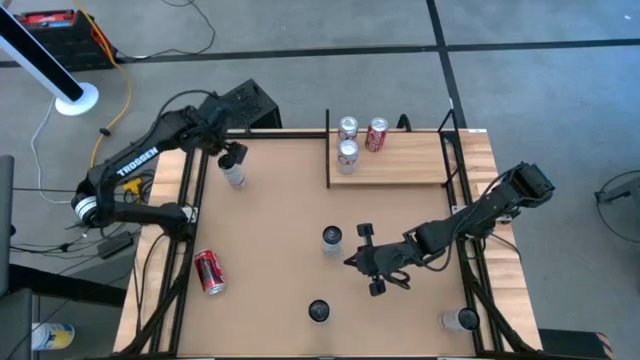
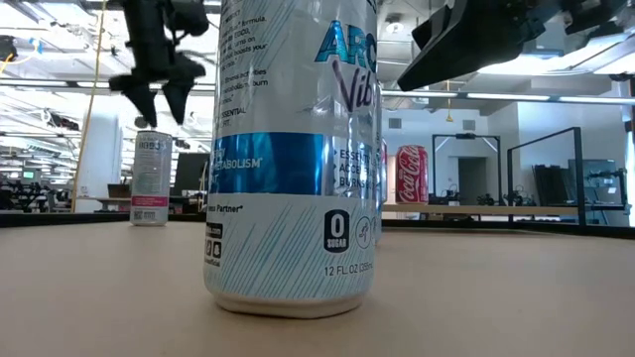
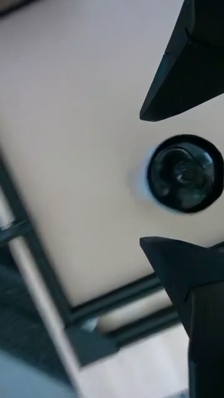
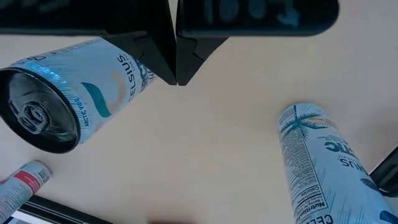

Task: Place canned beverage on shelf
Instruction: Put the red-white soda can on the shelf aligned with the other red-white soda can

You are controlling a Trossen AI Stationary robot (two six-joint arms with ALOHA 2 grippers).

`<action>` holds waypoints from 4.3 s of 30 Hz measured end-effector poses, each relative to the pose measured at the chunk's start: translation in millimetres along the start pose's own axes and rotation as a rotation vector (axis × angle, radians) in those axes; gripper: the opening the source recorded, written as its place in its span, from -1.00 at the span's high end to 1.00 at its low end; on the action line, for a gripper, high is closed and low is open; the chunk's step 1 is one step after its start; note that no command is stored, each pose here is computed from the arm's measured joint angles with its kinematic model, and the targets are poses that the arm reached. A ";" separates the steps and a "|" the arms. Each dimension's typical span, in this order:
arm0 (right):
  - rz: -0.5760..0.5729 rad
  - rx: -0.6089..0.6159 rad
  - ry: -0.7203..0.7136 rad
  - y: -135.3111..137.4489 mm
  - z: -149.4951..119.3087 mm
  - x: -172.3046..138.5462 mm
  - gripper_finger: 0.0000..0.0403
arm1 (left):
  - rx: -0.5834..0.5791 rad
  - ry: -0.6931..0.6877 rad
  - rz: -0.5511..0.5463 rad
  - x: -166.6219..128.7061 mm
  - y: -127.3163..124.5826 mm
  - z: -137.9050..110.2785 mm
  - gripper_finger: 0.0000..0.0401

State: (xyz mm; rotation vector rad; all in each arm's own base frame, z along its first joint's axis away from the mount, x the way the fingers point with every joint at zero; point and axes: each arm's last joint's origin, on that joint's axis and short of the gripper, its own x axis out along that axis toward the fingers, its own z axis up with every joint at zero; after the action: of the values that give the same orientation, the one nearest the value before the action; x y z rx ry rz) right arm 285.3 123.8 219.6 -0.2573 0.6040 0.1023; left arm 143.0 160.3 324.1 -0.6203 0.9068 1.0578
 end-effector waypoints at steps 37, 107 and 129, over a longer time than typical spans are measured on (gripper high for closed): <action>0.002 -0.028 -0.006 0.7 0.6 -0.2 0.88 | -0.145 0.402 -0.062 -127.9 -103.1 -258.0 -0.52; 0.073 -0.069 -0.008 -1.1 0.6 1.0 0.88 | -0.253 0.650 -0.041 11.3 -98.7 -326.8 -0.85; -0.020 -0.130 -0.300 -39.8 37.1 -67.0 0.88 | 0.191 0.244 -0.460 -18.6 -143.5 -256.7 -0.42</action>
State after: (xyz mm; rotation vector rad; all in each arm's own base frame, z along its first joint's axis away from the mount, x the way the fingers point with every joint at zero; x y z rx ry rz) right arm 257.5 94.1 295.7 -0.3663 0.2966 0.1585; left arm 188.5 -108.6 212.5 -0.7629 1.0011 0.4840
